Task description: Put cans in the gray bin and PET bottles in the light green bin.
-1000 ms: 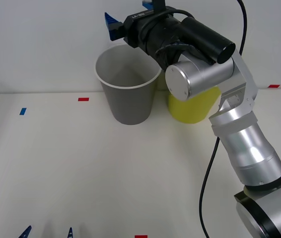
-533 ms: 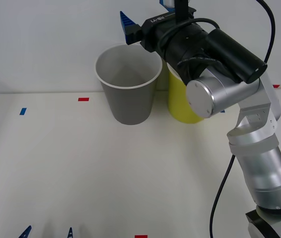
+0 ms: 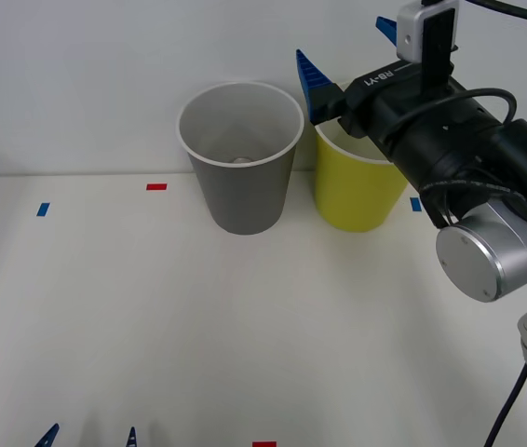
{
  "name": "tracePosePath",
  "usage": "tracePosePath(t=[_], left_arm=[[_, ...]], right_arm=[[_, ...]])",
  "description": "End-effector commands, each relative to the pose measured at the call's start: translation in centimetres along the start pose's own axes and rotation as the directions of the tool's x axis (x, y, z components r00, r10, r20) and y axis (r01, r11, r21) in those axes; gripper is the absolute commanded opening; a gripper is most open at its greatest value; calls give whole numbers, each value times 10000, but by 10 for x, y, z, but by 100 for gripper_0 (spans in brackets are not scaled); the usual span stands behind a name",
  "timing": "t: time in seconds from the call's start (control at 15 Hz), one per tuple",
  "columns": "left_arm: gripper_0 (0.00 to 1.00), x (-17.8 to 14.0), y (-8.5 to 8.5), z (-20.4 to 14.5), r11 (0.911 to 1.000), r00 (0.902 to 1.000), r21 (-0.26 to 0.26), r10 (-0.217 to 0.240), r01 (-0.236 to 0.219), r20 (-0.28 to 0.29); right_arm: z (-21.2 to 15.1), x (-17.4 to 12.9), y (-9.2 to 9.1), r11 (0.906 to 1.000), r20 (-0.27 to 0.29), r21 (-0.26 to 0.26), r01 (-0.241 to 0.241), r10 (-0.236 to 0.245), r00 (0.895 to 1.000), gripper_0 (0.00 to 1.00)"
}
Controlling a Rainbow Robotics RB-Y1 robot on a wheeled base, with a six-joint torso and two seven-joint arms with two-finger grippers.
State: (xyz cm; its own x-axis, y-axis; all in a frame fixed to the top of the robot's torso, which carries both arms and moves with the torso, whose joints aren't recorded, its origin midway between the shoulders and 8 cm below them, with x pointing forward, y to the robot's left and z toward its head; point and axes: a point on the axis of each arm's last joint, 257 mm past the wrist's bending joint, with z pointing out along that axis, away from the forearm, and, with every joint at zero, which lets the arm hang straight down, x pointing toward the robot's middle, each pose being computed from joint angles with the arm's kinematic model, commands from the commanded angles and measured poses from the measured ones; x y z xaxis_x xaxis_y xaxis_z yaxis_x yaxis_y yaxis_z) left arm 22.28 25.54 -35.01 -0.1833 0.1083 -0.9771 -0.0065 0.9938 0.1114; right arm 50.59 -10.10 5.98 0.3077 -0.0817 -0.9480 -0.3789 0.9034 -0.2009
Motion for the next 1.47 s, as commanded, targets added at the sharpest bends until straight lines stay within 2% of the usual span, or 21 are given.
tracePosePath(t=[0.07, 0.27, 0.4, 0.6, 0.8, 0.93, 1.0, 1.07, 1.2, 1.27, 1.33, 1.47], left_arm=[[100, 0, 0, 0, 10000, 10000, 0, 0, 0, 0], [100, 0, 0, 0, 10000, 10000, 0, 0, 0, 0], [100, 0, 0, 0, 10000, 10000, 0, 0, 0, 0], [100, 0, 0, 0, 10000, 10000, 0, 0, 0, 0], [100, 0, 0, 0, 10000, 10000, 0, 0, 0, 0], [100, 0, 0, 0, 10000, 10000, 0, 0, 0, 0], [100, 0, 0, 0, 10000, 10000, 0, 0, 0, 0], [100, 0, 0, 0, 10000, 10000, 0, 0, 0, 0], [100, 0, 0, 0, 10000, 10000, 0, 0, 0, 0], [100, 0, 0, 0, 10000, 10000, 0, 0, 0, 0], [100, 0, 0, 0, 10000, 10000, 0, 0, 0, 0], [100, 0, 0, 0, 10000, 10000, 0, 0, 0, 0]], right_arm=[[-57, 9, -30, 9957, -271, 930, 30, -5, 9996, 100], [-103, 24, -50, 9817, -920, 1746, 766, -612, 9939, 100], [-126, 37, -61, 9732, -1398, 2120, 886, -596, 9884, 100], [-157, 65, -80, 9591, -2013, 2720, 785, -231, 9793, 100], [-181, 85, -89, 9472, -2449, 3132, 691, 103, 9695, 100], [-194, 94, -93, 9260, -2445, 3751, 428, 544, 9681, 100], [-197, 97, -92, 9196, -2371, 3924, 187, 815, 9681, 100], [-203, 102, -90, 9064, -2294, 4225, -6, 1075, 9674, 100], [-208, 109, -86, 8859, -2461, 4633, 228, 1039, 9636, 100], [-211, 113, -84, 8802, -2511, 4744, 145, 1196, 9606, 100], [-214, 116, -84, 8785, -2571, 4775, 122, 1265, 9581, 100], [-217, 124, -84, 8808, -2744, 4731, 197, 1260, 9533, 100]])
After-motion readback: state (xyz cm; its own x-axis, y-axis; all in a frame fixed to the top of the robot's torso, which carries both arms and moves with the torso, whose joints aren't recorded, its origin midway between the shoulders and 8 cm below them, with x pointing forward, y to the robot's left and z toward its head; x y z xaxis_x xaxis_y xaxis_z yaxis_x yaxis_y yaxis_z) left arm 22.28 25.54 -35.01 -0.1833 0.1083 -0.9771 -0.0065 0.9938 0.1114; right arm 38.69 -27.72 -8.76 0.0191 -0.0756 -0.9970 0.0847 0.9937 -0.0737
